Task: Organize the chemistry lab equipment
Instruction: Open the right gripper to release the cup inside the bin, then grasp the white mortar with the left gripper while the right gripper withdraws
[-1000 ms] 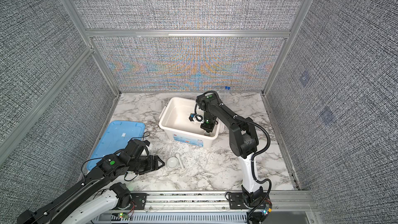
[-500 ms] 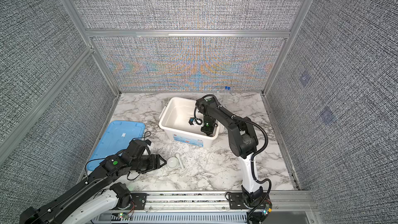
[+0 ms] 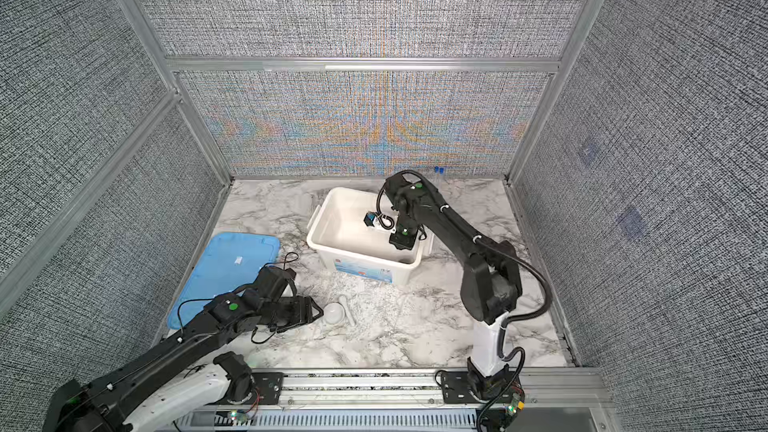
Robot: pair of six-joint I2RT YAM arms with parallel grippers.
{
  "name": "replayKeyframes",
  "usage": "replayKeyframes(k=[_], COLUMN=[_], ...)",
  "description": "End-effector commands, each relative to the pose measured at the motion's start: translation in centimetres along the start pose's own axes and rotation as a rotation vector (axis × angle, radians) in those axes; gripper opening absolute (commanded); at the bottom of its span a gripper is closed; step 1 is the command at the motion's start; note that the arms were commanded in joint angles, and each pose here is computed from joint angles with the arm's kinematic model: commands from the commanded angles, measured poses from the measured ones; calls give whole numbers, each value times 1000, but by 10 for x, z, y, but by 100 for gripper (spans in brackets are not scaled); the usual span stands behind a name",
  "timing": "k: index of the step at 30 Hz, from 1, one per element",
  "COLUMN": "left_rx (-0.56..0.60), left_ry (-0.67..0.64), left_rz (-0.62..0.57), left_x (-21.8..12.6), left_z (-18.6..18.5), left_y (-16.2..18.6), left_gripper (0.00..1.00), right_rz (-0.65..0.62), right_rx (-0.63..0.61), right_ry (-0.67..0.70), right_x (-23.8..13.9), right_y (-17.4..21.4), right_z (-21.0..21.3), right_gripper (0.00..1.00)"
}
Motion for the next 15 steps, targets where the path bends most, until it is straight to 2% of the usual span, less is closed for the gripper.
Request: replayKeyframes(k=[1,4,6,12,15], left_rx=[31,40,50,108,122], left_ry=[9,0,-9,-84,-115], left_rz=[-8,19,60,159,176], left_x=[4,12,19,39,48], left_z=[-4,-7,-9,-17,-21], left_y=[-7,-10,-10,-11,-17], left_gripper=[67,64,63,56,46], right_rz=[-88,-124,-176,-474,-597], right_rx=[14,-23,-26,-11,14], right_ry=[53,146,145,106,123], right_x=[-30,-53,-64,-95,-106], right_y=[-3,-2,1,23,39], right_z=[10,21,30,64,78], right_gripper=[31,32,32,32,32])
Point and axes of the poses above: each gripper's point midway between its finger pads, its own x axis out along the fingers, its own z axis along the line the jaws close on, y = z × x, the point moved 9 cm from there along -x, back along the fingers, and after that the axes turned 10 degrees about x, right-handed, at the moved point
